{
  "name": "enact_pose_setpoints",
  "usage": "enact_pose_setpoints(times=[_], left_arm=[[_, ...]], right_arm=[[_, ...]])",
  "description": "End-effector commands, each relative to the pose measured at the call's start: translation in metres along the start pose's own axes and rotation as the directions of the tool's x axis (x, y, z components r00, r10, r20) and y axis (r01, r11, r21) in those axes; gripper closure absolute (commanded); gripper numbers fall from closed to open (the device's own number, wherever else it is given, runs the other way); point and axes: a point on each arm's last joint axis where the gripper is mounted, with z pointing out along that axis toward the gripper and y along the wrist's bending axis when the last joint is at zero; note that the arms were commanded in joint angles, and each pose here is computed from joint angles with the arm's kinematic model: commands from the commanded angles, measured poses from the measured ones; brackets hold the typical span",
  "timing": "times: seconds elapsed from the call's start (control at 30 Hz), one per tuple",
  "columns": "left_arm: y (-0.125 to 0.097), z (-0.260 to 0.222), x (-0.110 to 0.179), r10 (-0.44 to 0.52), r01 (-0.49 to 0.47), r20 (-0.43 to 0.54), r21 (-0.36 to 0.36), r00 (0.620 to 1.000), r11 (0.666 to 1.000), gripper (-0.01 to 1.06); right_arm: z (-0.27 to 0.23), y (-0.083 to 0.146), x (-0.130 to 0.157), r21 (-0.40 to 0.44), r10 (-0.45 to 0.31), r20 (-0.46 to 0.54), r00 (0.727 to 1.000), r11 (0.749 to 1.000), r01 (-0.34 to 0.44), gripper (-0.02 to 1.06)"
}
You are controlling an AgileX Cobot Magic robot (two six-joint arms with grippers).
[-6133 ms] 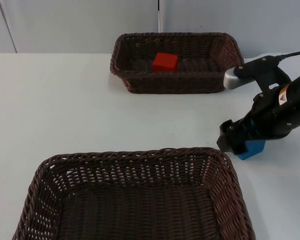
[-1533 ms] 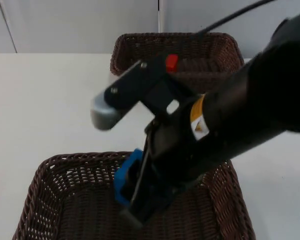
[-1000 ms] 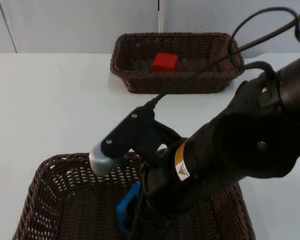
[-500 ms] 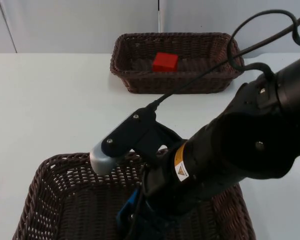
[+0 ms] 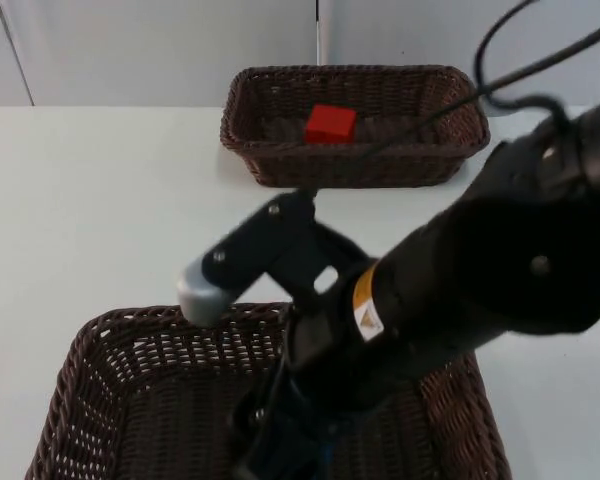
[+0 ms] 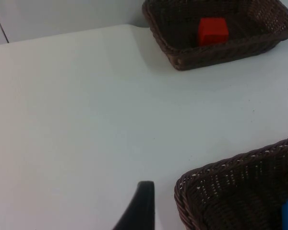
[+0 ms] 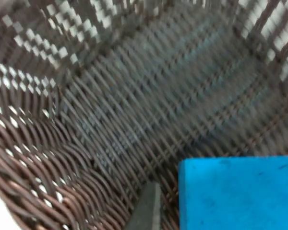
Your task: Pick up one cube with the left hand and place it into the upper basket. Pick up one cube with the right hand and place it into the lower basket.
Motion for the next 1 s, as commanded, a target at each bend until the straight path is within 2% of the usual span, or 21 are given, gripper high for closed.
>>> enact_pose_setpoints(times=[0.0,0.27,0.4,0.57,0.6,0.73,0.87,0.97], left_arm=[[0.0,-0.001,0.001,0.001,-0.001,0.012,-0.001,1.0,1.0,0.2],[0.0,-0.001,0.001,0.002,-0.002,0.012,-0.002,1.0,1.0,0.2],[0.0,-0.001,0.001,0.002,-0.002,0.012,-0.002,1.0,1.0,0.2],[0.0,-0.001,0.001,0.002,-0.002,0.012,-0.002,1.0,1.0,0.2],[0.0,-0.001,0.001,0.002,-0.002,0.012,-0.002,1.0,1.0,0.2],[0.0,-0.001,0.001,0.002,-0.002,0.012,-0.002,1.0,1.0,0.2],[0.0,-0.001,0.001,0.002,-0.002,0.012,-0.002,1.0,1.0,0.2],[0.0,-0.001,0.001,0.002,-0.002,0.012,-0.002,1.0,1.0,0.2]], right_arm=[[-0.012,0.002,-0.007,-0.002,-0.004,0.032,0.999,1.0,0.004,0.29],[-0.075,0.001,-0.028,0.005,-0.008,0.152,0.988,1.0,0.007,0.29],[-0.105,0.0,-0.036,0.01,-0.012,0.229,0.973,1.0,0.01,0.29],[-0.153,0.0,-0.043,0.015,-0.013,0.352,0.936,1.0,0.008,0.29],[-0.153,0.0,-0.043,0.015,-0.013,0.352,0.936,1.0,0.008,0.29],[-0.185,-0.001,-0.043,0.018,-0.013,0.42,0.908,1.0,0.006,0.29],[-0.2,-0.001,-0.041,0.02,-0.013,0.442,0.897,1.0,0.005,0.29],[-0.208,-0.001,-0.038,0.022,-0.015,0.44,0.898,1.0,0.006,0.29]])
